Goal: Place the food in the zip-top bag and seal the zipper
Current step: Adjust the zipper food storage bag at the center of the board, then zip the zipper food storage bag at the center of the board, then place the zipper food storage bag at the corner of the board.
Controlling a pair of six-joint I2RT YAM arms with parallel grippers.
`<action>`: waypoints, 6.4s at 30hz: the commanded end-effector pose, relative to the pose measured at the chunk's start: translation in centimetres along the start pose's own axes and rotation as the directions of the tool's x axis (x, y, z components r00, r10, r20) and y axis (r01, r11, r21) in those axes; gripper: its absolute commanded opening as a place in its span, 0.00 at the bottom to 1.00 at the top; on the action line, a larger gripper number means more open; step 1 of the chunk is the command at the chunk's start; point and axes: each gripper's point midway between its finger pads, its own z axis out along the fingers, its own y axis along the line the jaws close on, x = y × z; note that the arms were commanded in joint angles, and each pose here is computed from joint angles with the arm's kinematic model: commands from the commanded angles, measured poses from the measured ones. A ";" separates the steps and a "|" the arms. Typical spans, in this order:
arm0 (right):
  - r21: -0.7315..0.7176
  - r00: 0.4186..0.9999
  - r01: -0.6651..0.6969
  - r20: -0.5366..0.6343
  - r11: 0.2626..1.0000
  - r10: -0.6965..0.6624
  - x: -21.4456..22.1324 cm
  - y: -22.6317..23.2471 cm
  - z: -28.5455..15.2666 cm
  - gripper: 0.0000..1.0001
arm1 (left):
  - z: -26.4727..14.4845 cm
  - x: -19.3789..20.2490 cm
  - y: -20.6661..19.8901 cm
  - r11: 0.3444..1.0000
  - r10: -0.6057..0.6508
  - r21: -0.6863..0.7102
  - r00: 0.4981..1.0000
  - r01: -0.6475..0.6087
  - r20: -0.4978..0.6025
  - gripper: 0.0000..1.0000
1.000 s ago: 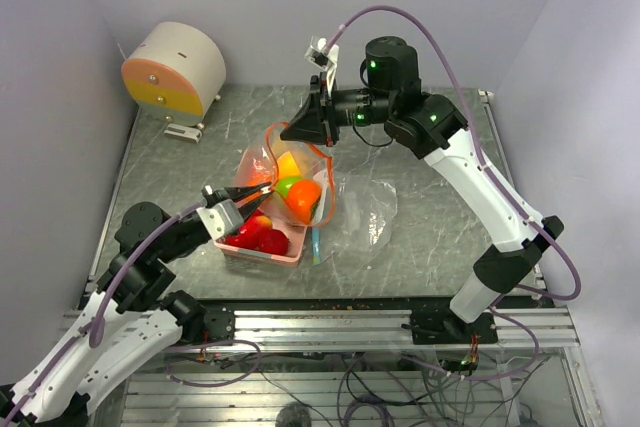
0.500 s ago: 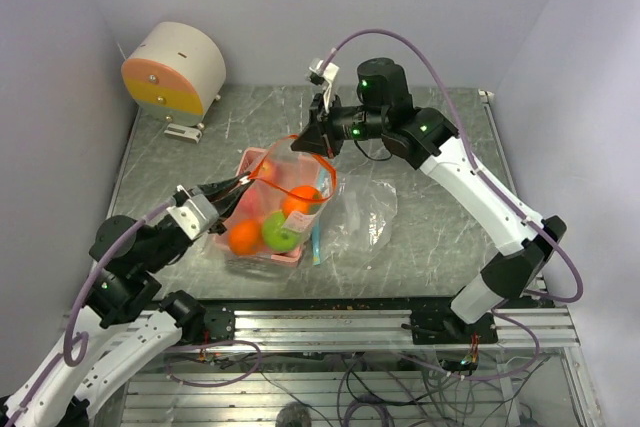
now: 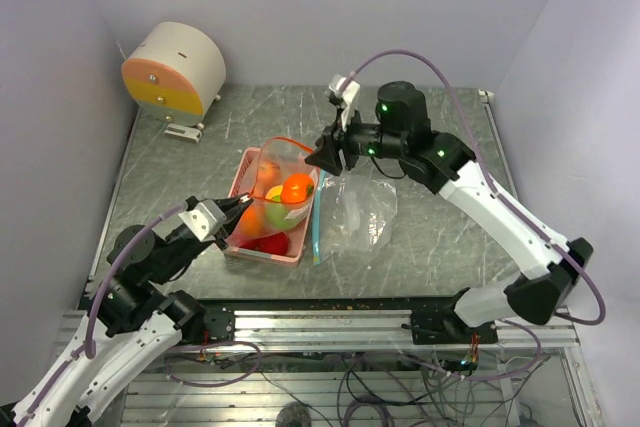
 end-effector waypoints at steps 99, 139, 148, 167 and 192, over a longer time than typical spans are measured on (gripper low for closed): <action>-0.520 0.918 0.393 0.268 0.759 -0.291 -0.9 13.8 6.6 0.23 | -0.9 -1.1 1.9 0.991 -0.075 -0.114 0.997 0.074 -0.004 0.07; -0.301 0.937 0.349 0.148 0.888 -0.318 2.4 5.6 5.0 0.00 | -6.1 -1.3 9.0 0.826 -0.130 -0.549 0.991 0.127 0.035 0.07; -0.223 0.951 0.307 0.101 0.925 -0.291 4.0 1.8 4.1 0.00 | -9.3 -1.4 11.8 0.685 -0.138 -0.715 0.989 0.139 0.060 0.07; -0.083 0.963 0.200 0.202 0.976 -0.180 -1.6 -0.2 3.0 0.58 | -11.2 -3.6 13.9 0.556 -0.132 -0.807 0.980 0.200 0.152 0.07; 0.604 0.953 -0.268 0.051 0.751 0.299 10.7 -11.7 1.9 0.87 | -18.1 1.1 16.9 0.014 -0.153 -1.000 0.988 -0.010 -0.012 0.21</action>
